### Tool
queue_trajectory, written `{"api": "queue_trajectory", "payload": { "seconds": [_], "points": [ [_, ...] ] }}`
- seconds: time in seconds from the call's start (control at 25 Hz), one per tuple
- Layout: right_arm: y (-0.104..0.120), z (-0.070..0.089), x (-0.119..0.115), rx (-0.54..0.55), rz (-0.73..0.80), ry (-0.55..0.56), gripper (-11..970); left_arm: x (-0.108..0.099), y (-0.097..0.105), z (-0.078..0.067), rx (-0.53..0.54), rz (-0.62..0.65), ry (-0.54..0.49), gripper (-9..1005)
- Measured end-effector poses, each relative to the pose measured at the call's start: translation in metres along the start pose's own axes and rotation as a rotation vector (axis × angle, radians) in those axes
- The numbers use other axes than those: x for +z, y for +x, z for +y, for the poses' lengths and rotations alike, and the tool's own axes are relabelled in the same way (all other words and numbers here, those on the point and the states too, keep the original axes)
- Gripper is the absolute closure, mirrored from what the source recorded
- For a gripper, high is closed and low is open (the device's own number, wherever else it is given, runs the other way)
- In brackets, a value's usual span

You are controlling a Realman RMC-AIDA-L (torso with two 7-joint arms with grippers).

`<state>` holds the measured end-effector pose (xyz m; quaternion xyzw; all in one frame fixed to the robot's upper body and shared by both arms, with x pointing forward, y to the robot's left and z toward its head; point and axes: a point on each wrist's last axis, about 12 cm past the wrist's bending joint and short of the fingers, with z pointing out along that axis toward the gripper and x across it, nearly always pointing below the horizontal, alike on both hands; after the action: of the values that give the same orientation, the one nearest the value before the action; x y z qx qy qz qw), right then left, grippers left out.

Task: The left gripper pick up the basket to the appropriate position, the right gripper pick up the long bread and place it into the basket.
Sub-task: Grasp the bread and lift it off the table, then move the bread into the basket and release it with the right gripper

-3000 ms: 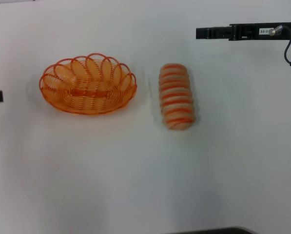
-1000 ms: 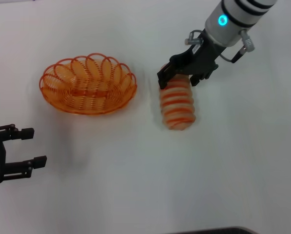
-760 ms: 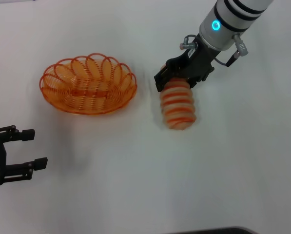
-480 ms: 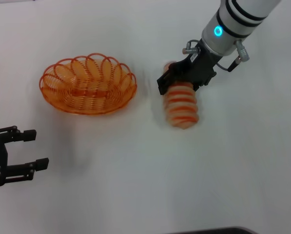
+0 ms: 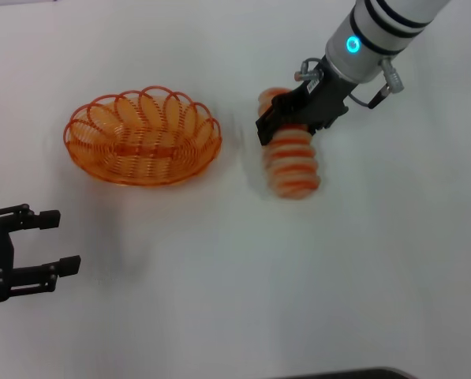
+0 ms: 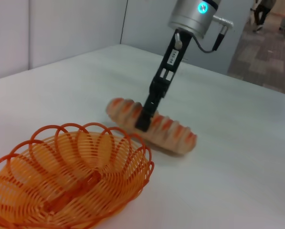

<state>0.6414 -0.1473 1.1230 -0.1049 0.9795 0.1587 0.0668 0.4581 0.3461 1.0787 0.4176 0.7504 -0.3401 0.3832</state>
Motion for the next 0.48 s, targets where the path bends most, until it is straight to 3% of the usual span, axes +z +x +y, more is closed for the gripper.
{"api": "queue_trajectory", "payload": {
  "seconds": [0.24,0.48],
  "points": [
    [-0.011,0.0,-0.021,-0.074,-0.113,-0.077,140,0.002,0.0,-0.001,-0.006,-0.004,0.003,230],
    [-0.029,0.017,-0.059,-0.355,-0.274,-0.119,246,0.004,0.001,-0.002,-0.008,-0.009,0.009,230]
  ]
}}
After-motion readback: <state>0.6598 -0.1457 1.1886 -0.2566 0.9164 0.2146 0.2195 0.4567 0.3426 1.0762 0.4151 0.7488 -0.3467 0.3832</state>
